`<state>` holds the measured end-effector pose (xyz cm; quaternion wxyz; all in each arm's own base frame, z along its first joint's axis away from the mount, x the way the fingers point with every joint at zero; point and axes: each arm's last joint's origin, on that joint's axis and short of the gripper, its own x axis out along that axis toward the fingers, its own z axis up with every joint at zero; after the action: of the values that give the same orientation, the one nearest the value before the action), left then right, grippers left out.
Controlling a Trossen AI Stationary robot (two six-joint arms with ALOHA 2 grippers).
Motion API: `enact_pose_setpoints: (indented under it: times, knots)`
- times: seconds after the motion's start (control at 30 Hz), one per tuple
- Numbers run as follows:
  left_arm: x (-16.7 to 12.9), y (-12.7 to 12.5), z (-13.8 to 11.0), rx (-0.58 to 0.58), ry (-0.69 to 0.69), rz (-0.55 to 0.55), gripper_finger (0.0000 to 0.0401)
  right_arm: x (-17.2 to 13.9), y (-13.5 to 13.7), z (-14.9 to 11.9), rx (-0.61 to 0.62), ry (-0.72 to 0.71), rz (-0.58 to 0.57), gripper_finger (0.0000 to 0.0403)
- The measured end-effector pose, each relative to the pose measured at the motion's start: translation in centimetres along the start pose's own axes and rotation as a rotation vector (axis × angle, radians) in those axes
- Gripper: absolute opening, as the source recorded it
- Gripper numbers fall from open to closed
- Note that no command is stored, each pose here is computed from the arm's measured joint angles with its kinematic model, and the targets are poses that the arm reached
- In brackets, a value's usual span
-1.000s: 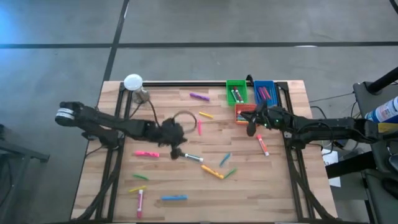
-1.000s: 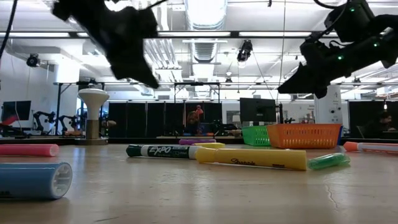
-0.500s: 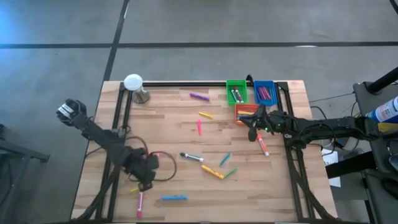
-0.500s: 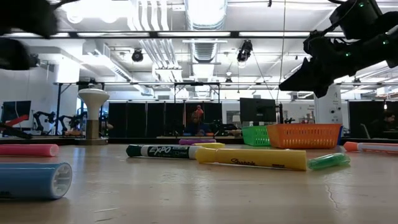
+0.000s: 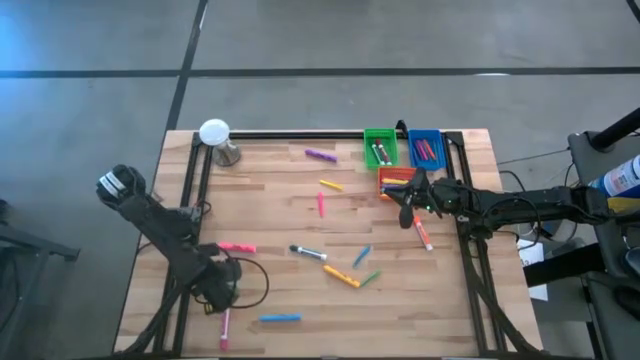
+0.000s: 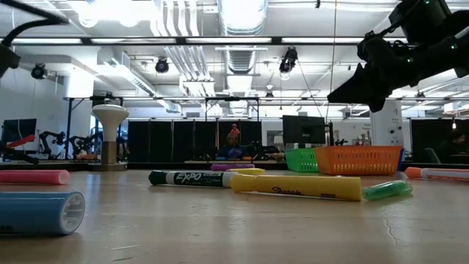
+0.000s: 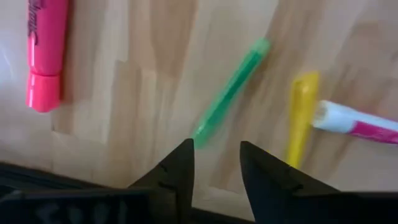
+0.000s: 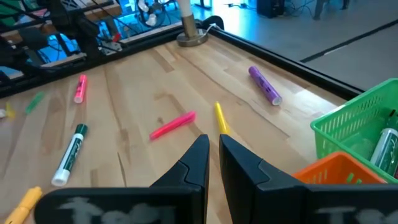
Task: Pick & Place Markers
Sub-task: Put the left green pen into the blue bin
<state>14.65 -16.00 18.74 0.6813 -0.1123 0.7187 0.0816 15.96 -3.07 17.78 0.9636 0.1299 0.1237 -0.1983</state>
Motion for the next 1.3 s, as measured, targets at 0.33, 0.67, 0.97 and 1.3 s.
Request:
enact_pose_setpoints:
  times: [0.33,0.67,0.97,1.3]
  knots:
    - [2.4,1.2,-0.5,0.054,0.035,0.012,0.0124,0.0,0.0,0.0,0.0,0.0,0.0,0.0034]
    - [4.0,1.6,-0.7,0.052,0.049,-0.028,0.0115,0.0,0.0,0.0,-0.001,0.001,0.0,0.0034]
    - [4.3,1.8,-0.7,0.066,0.022,-0.022,0.0051,0.0,0.0,-0.1,-0.005,0.002,-0.001,0.0034]
    - [2.9,0.9,0.7,0.059,-0.074,-0.047,0.003,0.0,0.0,-0.1,-0.008,0.004,-0.001,0.0034]
